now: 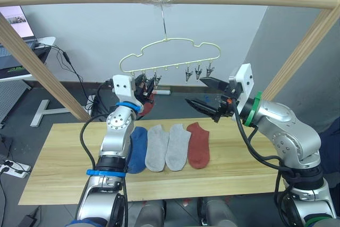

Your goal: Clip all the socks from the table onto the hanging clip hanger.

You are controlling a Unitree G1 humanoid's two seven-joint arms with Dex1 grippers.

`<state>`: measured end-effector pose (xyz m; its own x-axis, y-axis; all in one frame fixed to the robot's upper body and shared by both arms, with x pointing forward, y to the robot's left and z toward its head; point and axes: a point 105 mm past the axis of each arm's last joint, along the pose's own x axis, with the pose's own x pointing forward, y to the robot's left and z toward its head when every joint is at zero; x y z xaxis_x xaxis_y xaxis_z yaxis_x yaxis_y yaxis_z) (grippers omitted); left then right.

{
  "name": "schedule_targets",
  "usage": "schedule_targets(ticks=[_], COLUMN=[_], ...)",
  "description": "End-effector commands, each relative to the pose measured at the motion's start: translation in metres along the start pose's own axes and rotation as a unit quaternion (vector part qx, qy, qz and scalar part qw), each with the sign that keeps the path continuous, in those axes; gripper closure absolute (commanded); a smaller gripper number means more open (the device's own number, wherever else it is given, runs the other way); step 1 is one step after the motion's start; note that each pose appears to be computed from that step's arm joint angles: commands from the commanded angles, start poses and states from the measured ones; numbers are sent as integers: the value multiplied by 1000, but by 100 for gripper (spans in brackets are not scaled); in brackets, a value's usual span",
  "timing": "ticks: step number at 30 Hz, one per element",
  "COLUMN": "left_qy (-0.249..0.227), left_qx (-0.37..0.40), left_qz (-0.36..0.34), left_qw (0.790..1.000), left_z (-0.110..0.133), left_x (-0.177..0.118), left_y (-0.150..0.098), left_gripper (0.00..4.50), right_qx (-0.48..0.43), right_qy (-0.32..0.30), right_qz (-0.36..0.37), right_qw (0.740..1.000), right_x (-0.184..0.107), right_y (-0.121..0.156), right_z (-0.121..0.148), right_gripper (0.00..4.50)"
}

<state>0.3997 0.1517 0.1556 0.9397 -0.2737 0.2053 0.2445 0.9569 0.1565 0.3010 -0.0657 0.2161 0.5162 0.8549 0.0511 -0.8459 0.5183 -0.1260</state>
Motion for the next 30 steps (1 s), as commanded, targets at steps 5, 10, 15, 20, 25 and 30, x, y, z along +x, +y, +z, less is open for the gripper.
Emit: schedule_targets(ticks=[5, 10, 15, 20, 25, 30], left_qy=[-26, -31, -32, -34, -33, -22], left_qx=[13, 9, 5, 4, 4, -1], left_qz=[7, 5, 1, -1, -4, -16], left_qw=[1000, 999, 999, 999, 999, 1000], left_z=[14, 17, 17, 18, 18, 15], left_x=[1, 2, 2, 2, 2, -1], left_y=[3, 3, 1, 1, 1, -1], left_gripper=[256, 256, 312, 424, 449, 449], right_qx=[-16, -15, -14, -12, -9, -1], right_qy=[-18, -18, -18, -18, -13, 75], right_qz=[16, 16, 16, 15, 14, -52], right_qw=[1000, 1000, 1000, 1000, 1000, 996], right_x=[0, 0, 0, 0, 1, 1], right_y=[6, 6, 6, 6, 8, -5], right_z=[13, 13, 12, 12, 8, -37], right_gripper=[0, 0, 0, 0, 0, 0])
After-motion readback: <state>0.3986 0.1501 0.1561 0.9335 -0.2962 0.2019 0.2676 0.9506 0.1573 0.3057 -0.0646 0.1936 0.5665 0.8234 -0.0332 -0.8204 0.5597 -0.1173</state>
